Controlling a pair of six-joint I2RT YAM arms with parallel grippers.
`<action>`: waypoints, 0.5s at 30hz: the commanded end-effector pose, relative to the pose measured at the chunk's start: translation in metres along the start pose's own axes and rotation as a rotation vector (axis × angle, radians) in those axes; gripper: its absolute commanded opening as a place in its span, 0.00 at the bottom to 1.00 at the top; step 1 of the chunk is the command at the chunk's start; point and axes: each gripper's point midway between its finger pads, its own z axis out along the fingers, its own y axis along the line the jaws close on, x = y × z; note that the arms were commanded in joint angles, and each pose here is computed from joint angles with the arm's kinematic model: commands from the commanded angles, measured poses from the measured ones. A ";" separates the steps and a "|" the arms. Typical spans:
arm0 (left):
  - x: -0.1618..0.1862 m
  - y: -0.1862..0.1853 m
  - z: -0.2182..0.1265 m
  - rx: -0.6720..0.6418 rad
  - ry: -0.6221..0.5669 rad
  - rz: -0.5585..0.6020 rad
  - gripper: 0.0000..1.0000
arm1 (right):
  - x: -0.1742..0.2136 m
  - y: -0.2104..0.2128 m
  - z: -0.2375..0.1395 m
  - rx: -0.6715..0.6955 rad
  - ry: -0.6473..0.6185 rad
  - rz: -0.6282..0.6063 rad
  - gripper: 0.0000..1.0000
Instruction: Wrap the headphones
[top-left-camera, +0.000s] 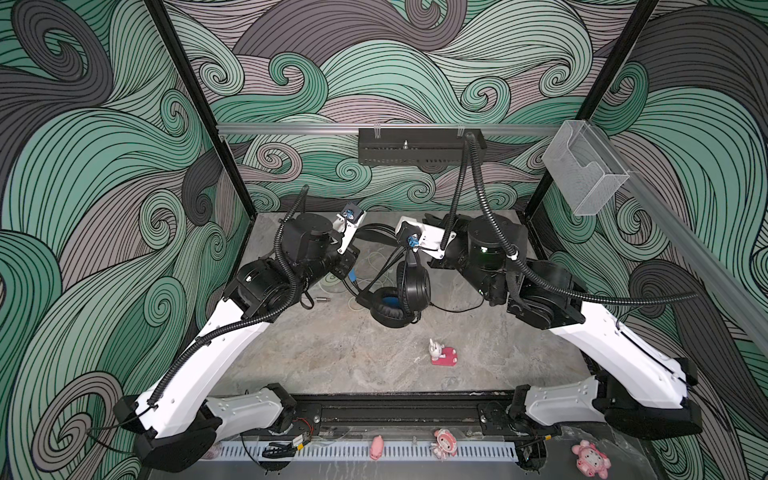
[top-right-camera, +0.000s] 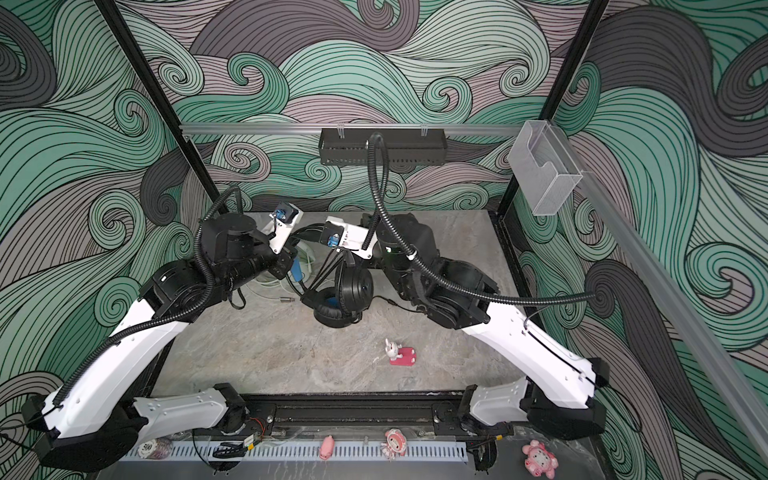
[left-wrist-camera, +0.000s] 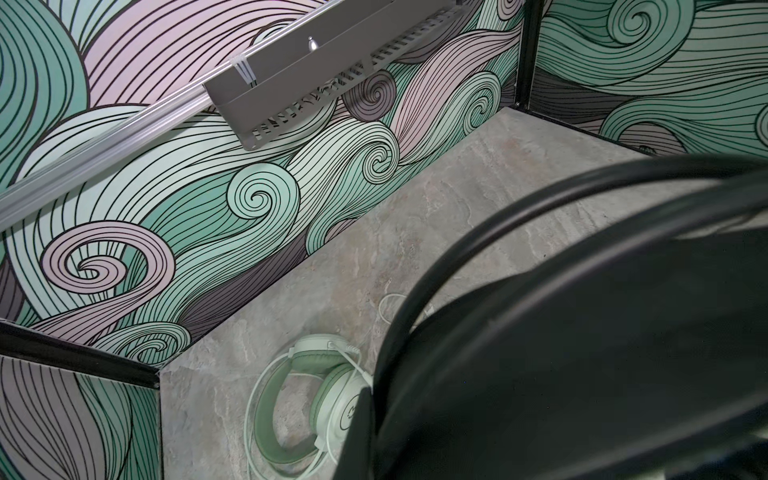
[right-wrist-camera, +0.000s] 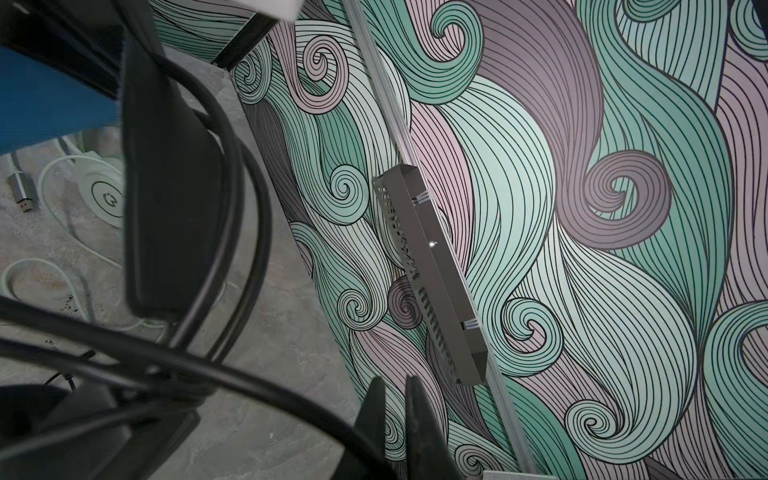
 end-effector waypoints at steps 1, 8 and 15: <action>-0.029 0.000 -0.021 0.036 -0.123 -0.080 0.00 | 0.004 -0.011 -0.002 0.019 -0.025 0.134 0.13; -0.039 -0.001 -0.031 0.065 -0.162 -0.125 0.00 | 0.032 -0.006 0.005 -0.024 -0.009 0.318 0.14; -0.059 -0.005 -0.044 0.123 -0.229 -0.178 0.00 | 0.051 0.021 0.023 -0.115 0.002 0.493 0.16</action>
